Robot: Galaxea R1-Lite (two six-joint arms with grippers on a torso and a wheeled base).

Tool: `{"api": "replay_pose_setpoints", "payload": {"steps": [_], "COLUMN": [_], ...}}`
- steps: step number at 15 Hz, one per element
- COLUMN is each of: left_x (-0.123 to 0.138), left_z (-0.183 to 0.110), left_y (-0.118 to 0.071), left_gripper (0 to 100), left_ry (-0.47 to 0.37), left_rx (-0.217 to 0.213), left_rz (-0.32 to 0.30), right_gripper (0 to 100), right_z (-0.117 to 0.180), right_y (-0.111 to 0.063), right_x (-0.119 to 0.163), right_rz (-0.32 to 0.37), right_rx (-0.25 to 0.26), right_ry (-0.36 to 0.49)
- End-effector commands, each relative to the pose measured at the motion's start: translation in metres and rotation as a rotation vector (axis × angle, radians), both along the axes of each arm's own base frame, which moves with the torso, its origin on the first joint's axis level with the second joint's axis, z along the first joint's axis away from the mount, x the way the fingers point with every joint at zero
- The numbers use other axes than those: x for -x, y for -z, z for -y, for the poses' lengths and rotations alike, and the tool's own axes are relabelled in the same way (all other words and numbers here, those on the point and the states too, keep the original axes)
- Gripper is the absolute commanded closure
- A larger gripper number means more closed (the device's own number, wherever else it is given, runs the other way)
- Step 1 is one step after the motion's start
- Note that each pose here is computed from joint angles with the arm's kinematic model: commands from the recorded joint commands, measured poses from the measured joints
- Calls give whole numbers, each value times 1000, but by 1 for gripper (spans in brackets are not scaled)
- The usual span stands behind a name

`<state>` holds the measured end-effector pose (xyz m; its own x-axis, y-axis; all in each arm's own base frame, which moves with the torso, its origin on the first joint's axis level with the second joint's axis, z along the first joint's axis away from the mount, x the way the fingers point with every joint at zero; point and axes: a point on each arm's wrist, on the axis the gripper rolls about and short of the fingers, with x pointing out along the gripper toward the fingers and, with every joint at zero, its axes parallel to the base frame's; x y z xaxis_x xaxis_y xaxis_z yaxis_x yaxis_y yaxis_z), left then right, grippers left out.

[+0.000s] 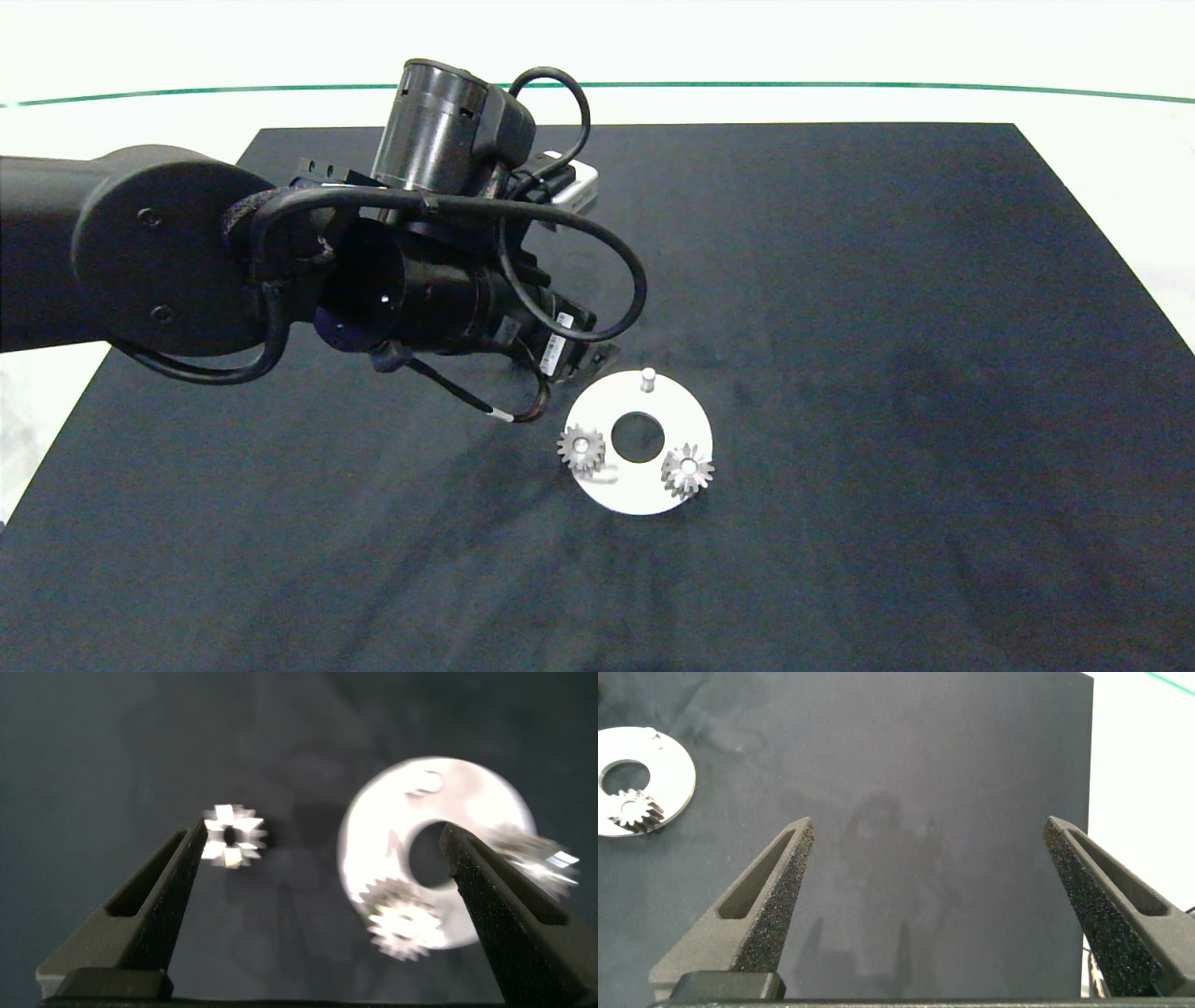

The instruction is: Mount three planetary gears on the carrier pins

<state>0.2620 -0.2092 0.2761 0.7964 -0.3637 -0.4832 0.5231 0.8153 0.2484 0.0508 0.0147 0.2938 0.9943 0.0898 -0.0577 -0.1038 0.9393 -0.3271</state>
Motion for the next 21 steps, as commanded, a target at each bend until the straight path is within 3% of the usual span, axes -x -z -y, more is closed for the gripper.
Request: {"api": "replay_pose_setpoints", "payload": {"steps": [1,10,16,21], "left_x": [-21,-53,-59,-66], "left_z": [-8,7,1,-6], "left_y": [11,44,48,48], "left_gripper": [0,0,1,11], "left_ry": [-56,-75,-92,-113], "left_rx": [-18,-48,-64,-71], "left_rz": [-22,-60,-74,-74], "right_gripper": [0,0,0,0], "right_z": [1,1,1,1], "right_y": [0,0,0,0], "right_x": [2,1,2,2], "right_rz": [6,4,6,6], "right_rx": [0,0,0,0], "right_ry": [2,2,2,2]}}
